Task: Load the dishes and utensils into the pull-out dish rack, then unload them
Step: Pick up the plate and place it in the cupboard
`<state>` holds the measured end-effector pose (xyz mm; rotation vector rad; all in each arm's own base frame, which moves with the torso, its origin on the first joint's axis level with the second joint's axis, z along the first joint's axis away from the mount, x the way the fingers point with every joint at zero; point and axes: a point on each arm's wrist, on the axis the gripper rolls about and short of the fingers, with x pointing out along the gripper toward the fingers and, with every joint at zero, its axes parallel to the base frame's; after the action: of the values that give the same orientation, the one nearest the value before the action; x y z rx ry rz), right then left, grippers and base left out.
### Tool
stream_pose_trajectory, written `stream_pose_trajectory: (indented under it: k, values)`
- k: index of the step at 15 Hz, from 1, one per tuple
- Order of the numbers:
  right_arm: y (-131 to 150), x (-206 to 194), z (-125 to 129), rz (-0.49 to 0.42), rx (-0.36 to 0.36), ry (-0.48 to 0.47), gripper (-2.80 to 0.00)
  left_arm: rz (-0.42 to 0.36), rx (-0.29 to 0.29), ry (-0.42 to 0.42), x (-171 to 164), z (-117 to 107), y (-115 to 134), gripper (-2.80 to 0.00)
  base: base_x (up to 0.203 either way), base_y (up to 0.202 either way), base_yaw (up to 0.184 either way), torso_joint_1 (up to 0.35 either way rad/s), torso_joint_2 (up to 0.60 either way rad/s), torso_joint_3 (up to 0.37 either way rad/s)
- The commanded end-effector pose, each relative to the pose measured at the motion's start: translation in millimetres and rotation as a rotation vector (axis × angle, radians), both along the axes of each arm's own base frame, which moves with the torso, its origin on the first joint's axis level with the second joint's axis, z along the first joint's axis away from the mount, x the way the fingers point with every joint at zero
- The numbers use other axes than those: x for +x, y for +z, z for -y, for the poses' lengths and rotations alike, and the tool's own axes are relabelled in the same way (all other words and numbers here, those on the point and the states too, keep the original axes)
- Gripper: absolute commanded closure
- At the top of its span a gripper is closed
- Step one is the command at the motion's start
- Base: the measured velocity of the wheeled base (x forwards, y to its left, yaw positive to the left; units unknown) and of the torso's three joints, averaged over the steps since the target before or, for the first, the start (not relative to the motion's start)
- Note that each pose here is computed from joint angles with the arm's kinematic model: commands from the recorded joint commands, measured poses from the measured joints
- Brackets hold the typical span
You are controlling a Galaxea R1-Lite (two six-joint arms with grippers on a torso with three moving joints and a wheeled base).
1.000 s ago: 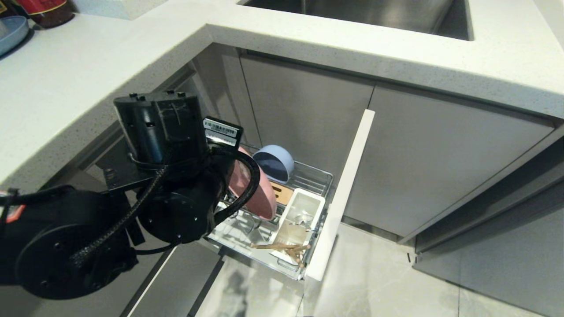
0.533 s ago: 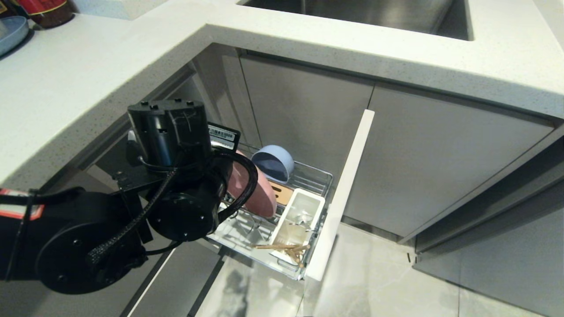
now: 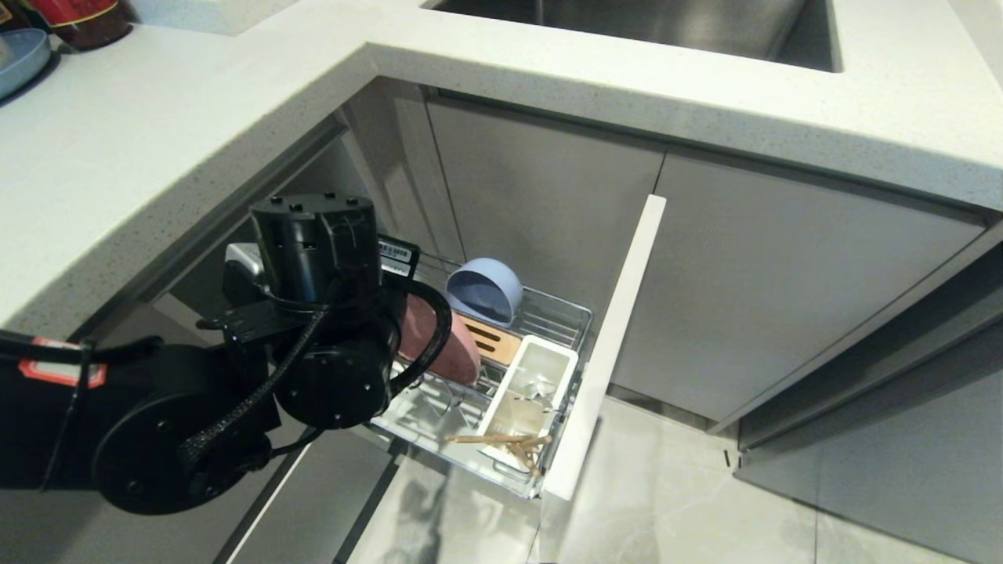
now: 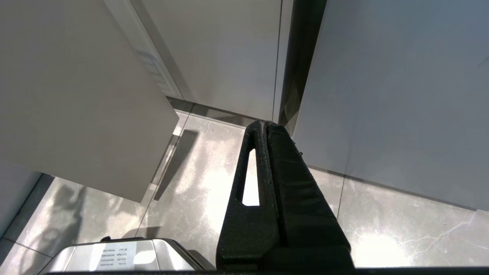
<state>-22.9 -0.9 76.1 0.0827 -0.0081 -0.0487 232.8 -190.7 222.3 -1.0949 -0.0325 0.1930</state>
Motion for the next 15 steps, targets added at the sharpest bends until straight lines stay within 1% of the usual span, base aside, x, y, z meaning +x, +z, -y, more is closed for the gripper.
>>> stream_pose_trajectory:
  k: [1, 9, 15]
  values:
    - [0, 0, 0, 0.005, 0.000, -0.001, 0.00, -0.007, 0.003, 0.019, 3, 0, -4, 0.00, 0.000, 0.000, 0.000, 0.000, 0.00, 0.000]
    - [0, 0, 0, 0.005, 0.000, 0.000, 0.00, -0.046, 0.037, 0.047, 9, -6, -19, 0.00, 0.000, 0.000, 0.000, 0.000, 0.00, 0.000]
    - [0, 0, 0, 0.005, 0.000, 0.000, 0.00, -0.061, 0.049, 0.052, 12, -6, -25, 0.00, 0.000, 0.000, 0.000, 0.000, 0.00, 0.000]
